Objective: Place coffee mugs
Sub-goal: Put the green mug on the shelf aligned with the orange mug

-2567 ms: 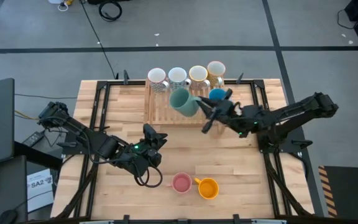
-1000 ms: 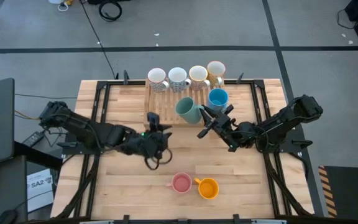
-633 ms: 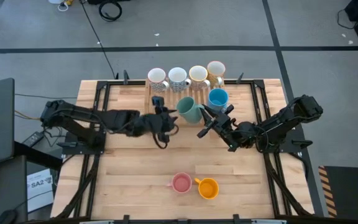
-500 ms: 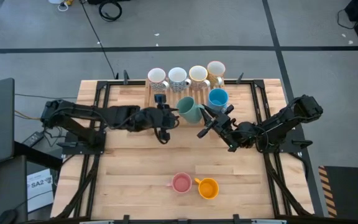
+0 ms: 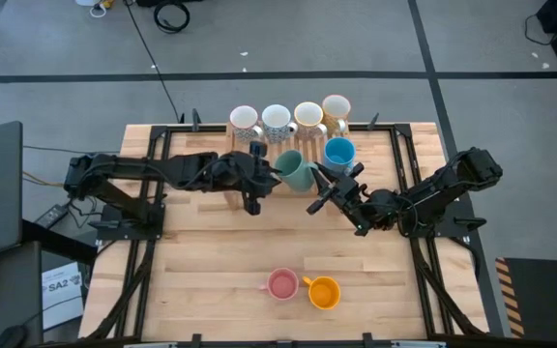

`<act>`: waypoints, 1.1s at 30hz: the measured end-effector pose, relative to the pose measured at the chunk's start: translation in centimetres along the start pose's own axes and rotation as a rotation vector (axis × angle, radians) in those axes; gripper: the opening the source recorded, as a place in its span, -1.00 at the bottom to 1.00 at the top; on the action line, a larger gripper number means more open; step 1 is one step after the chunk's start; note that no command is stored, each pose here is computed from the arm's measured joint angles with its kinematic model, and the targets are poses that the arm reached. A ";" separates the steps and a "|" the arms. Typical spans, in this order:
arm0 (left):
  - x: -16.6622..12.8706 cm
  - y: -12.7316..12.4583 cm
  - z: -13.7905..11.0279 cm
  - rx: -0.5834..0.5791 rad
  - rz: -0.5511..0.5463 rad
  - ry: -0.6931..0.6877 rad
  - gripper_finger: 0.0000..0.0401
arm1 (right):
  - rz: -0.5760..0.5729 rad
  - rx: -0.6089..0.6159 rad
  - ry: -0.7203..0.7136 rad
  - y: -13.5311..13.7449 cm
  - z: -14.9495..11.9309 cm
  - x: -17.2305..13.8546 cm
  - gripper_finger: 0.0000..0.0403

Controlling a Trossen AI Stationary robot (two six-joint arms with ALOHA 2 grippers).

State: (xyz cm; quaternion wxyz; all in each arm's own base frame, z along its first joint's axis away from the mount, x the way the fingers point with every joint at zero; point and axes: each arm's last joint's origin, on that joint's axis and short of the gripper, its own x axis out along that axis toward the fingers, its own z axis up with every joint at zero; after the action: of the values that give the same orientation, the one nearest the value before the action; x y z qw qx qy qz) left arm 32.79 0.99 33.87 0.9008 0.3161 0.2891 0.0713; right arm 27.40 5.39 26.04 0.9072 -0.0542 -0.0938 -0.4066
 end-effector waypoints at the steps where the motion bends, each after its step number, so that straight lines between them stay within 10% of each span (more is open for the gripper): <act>1: 0.0 0.1 0.0 0.011 -0.011 -0.007 -0.37 | 0.000 0.000 0.000 0.0 0.0 0.0 -0.70; 13: 0.3 0.6 -0.4 0.057 -0.105 -0.067 -0.80 | 0.011 -0.010 0.015 0.1 -0.2 0.0 -0.70; 33: 0.4 0.6 -0.8 0.303 -0.076 -0.022 -0.85 | 0.014 -0.031 0.024 0.2 -0.4 0.0 -0.69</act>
State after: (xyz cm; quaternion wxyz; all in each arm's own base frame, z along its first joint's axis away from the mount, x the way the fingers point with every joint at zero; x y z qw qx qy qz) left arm 32.69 1.99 33.55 0.8479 0.4380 0.2984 -0.0110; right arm 27.60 5.49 25.67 0.9102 -0.0639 -0.0762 -0.4021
